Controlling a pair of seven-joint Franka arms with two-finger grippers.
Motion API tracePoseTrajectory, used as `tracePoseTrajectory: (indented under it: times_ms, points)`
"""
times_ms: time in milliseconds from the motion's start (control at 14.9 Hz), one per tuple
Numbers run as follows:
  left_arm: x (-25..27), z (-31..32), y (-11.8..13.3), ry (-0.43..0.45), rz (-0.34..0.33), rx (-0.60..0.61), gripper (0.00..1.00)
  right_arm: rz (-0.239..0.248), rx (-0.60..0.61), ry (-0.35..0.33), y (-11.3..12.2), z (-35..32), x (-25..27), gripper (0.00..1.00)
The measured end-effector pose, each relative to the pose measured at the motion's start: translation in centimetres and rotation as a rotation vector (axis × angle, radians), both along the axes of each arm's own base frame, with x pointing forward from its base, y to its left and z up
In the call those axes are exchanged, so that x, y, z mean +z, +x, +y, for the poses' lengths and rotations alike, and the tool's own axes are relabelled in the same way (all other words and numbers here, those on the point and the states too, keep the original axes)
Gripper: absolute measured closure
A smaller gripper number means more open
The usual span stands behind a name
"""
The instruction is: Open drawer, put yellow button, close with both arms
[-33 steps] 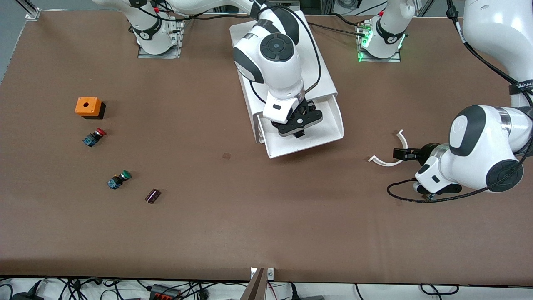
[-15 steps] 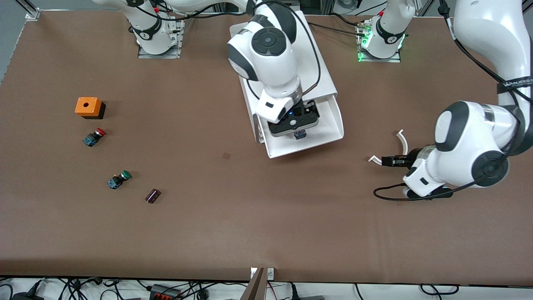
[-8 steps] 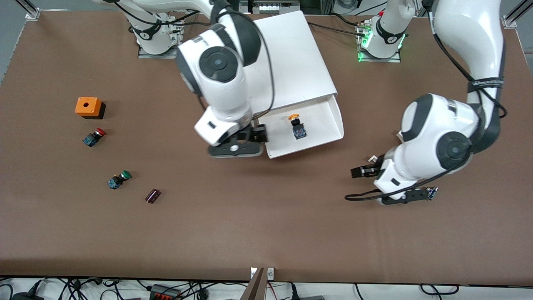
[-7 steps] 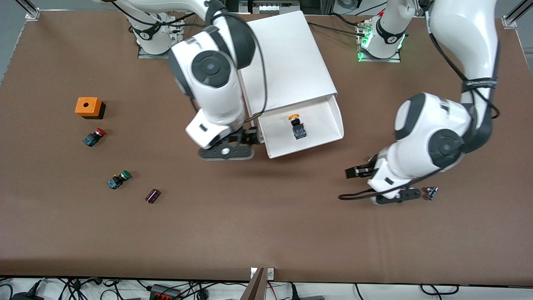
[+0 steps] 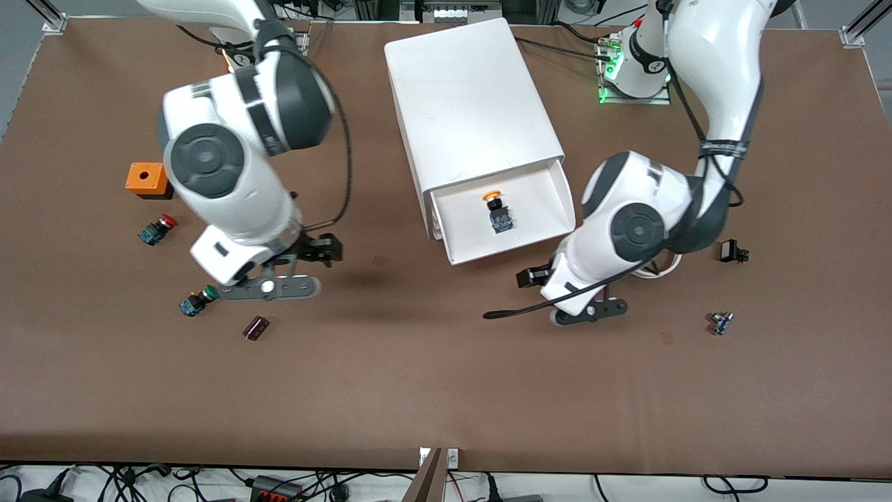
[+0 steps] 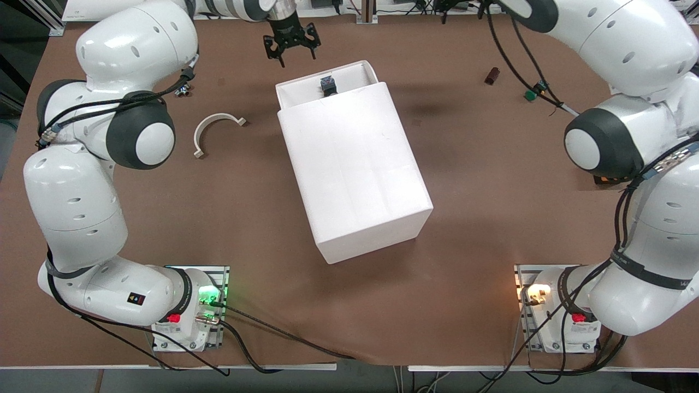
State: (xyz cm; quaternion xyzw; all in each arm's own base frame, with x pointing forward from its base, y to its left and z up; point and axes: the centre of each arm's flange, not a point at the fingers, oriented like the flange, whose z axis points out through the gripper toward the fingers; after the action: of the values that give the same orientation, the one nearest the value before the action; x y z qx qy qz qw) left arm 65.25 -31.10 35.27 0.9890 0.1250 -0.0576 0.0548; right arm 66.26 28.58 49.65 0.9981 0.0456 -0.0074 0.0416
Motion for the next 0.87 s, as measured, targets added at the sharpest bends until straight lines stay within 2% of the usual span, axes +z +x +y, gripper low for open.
tracePoseTrajectory:
  times_ms: [134, 335, 603, 871]
  points:
    - [-0.6, -2.1, -1.3, 0.008, 0.013, 0.025, 0.00, 0.035, 0.028, -0.006, 0.4, -2.9, 0.1, 0.00]
    - [-0.7, -4.4, -3.0, 0.000, 0.034, 0.017, 0.00, 0.078, -0.007, -0.013, 0.8, -7.2, 0.4, 0.00]
    - [-1.1, -7.1, -6.5, 0.004, 0.092, 0.021, 0.00, 0.058, -0.075, 0.004, 0.8, -12.2, 3.0, 0.00]
    - [-0.5, -8.8, -9.7, 0.038, 0.168, -0.026, 0.00, 0.030, -0.155, 0.032, 0.2, -19.0, 6.3, 0.00]
